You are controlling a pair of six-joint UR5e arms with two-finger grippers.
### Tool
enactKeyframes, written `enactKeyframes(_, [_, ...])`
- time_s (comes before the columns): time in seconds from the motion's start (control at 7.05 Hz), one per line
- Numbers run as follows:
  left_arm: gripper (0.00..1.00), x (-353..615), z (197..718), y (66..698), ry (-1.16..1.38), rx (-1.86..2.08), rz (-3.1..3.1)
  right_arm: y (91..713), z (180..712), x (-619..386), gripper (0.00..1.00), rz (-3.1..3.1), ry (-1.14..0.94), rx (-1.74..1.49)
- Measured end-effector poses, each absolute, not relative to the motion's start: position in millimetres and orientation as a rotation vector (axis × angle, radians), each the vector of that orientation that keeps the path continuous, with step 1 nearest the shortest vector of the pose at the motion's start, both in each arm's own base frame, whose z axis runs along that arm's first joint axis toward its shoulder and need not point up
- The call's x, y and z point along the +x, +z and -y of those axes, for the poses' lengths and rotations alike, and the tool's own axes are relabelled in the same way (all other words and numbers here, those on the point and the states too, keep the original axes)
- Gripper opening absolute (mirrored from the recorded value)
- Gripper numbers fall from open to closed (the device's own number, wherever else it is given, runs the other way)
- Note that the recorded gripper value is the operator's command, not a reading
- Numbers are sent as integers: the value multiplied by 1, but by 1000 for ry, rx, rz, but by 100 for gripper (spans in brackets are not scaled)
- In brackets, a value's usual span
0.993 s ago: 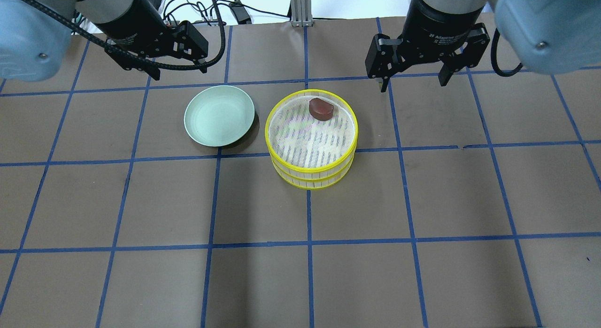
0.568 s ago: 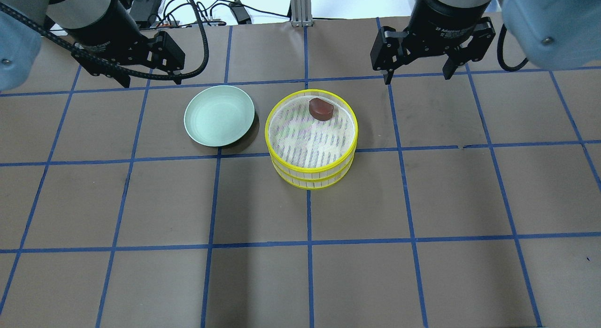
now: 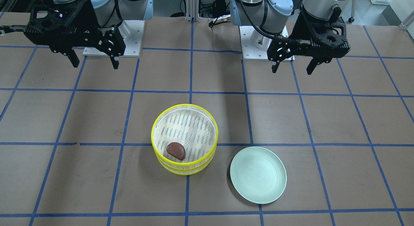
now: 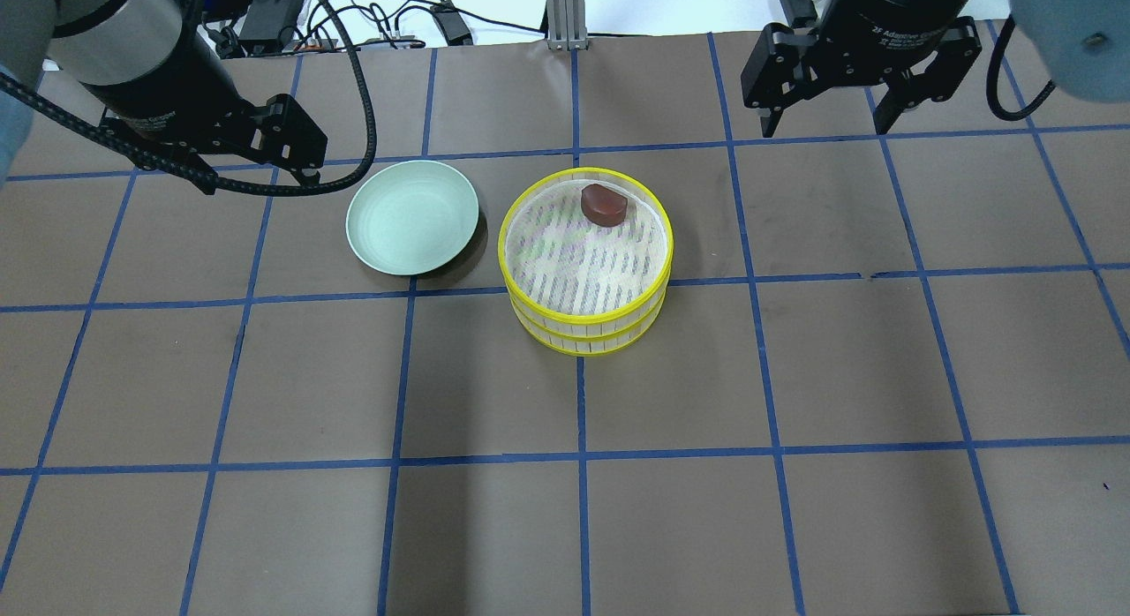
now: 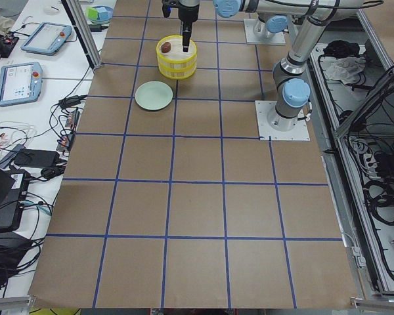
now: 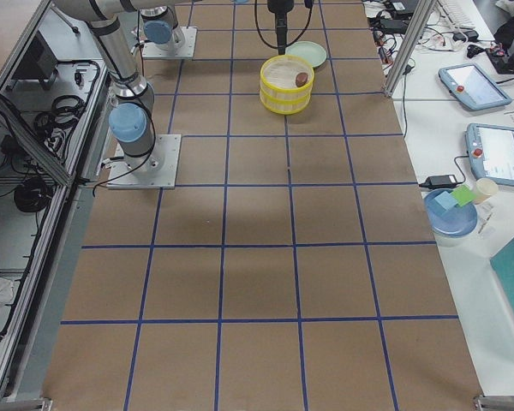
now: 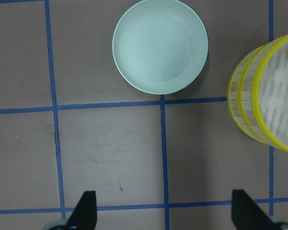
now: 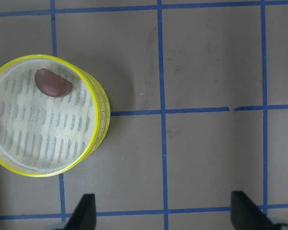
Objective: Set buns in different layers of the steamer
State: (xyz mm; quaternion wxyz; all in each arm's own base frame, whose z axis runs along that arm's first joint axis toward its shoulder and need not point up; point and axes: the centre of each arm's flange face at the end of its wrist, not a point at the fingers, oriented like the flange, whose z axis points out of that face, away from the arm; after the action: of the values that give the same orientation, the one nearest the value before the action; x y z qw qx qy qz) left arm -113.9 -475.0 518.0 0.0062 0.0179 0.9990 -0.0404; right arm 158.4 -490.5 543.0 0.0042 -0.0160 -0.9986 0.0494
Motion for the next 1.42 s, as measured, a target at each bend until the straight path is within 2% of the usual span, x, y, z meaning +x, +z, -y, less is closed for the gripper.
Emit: enactKeyframes(1.42, [100, -114, 474, 512, -118, 57, -3131, 543, 491, 157, 99, 3122, 154, -32])
